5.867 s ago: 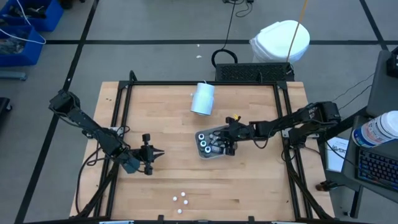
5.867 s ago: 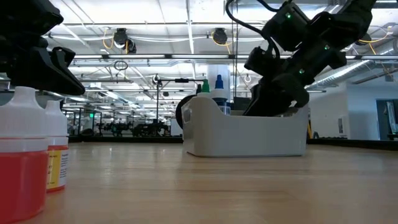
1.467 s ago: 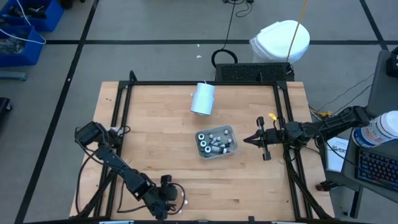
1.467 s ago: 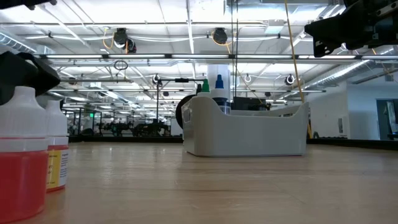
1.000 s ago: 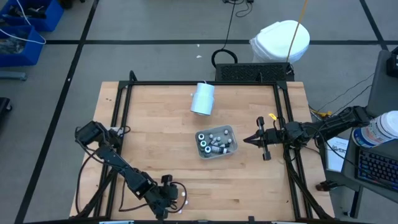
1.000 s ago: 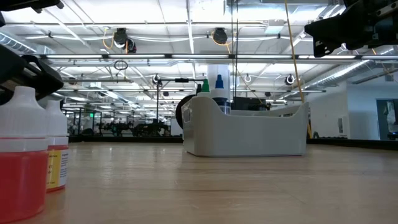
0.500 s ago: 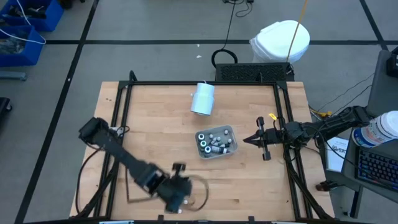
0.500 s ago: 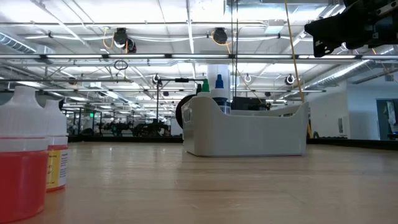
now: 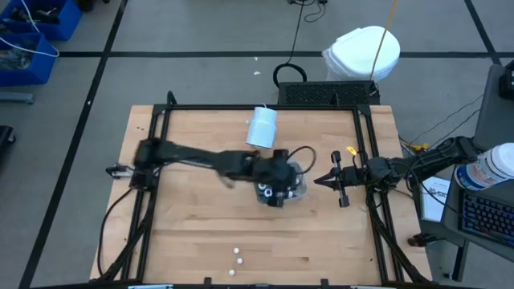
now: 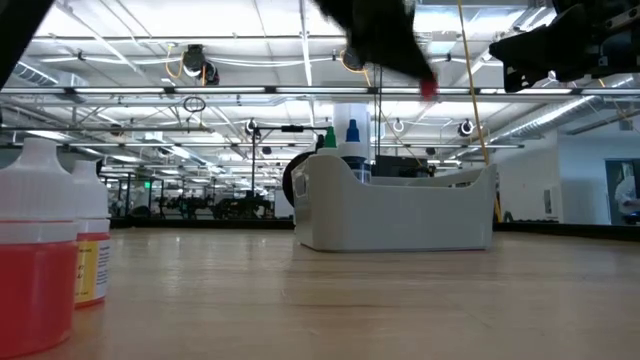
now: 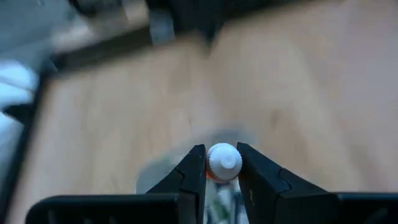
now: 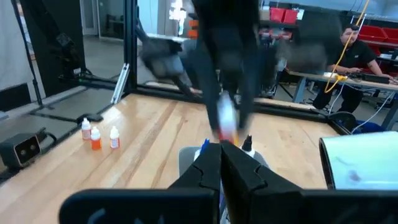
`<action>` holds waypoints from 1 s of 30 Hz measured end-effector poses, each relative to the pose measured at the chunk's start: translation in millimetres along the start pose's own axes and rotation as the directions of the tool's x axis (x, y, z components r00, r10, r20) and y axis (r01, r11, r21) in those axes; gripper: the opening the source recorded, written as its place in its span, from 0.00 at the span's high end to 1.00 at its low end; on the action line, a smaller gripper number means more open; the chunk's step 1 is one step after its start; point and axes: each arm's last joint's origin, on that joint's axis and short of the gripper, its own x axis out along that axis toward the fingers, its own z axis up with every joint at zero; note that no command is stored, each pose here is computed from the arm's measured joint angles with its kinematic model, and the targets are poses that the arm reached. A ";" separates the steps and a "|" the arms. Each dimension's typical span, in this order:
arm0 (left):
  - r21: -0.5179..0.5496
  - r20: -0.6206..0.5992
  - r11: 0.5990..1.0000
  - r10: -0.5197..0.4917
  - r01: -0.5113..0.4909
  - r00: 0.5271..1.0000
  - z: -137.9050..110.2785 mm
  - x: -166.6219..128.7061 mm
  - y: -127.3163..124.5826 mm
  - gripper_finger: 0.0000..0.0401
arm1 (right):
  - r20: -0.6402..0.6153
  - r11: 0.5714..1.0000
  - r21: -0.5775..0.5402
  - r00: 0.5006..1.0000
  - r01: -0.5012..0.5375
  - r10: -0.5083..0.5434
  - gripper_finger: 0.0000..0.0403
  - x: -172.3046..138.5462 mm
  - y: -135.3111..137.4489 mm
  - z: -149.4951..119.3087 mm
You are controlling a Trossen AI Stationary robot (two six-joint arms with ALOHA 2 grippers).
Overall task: Pick & Place food coloring
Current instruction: Put the small orange food coloring bottle into the gray bin
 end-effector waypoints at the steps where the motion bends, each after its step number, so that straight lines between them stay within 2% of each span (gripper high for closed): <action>1: -0.001 -0.047 1.000 -0.004 0.004 0.999 -10.2 13.9 5.8 0.81 | -0.006 1.000 -0.004 1.000 -0.001 0.001 1.00 0.1 0.1 -0.6; 4: -0.031 -0.148 0.999 0.010 -0.014 0.989 -34.5 44.8 17.7 0.81 | -0.010 1.000 -0.013 1.000 -0.001 0.001 1.00 0.4 0.2 -1.2; 6: -0.063 -0.156 0.998 0.019 -0.029 0.988 -41.8 57.1 24.3 0.81 | -0.007 1.000 -0.020 1.000 0.000 0.000 1.00 1.0 0.2 -1.0; 10: -0.082 -0.147 0.997 -0.018 0.006 0.989 -53.0 77.2 30.5 0.81 | -0.009 1.000 -0.031 1.000 0.000 0.000 1.00 1.4 0.3 -1.3; 21: -0.085 -0.180 0.994 -0.090 0.075 0.980 -67.4 93.7 29.6 0.81 | -0.003 0.999 -0.048 1.000 0.000 0.000 1.00 1.4 0.2 -0.7; 30: -0.036 -0.163 0.994 -0.107 0.103 0.981 -65.9 93.4 29.0 0.80 | 0.011 0.999 -0.048 1.000 0.002 -0.002 1.00 1.4 0.1 0.7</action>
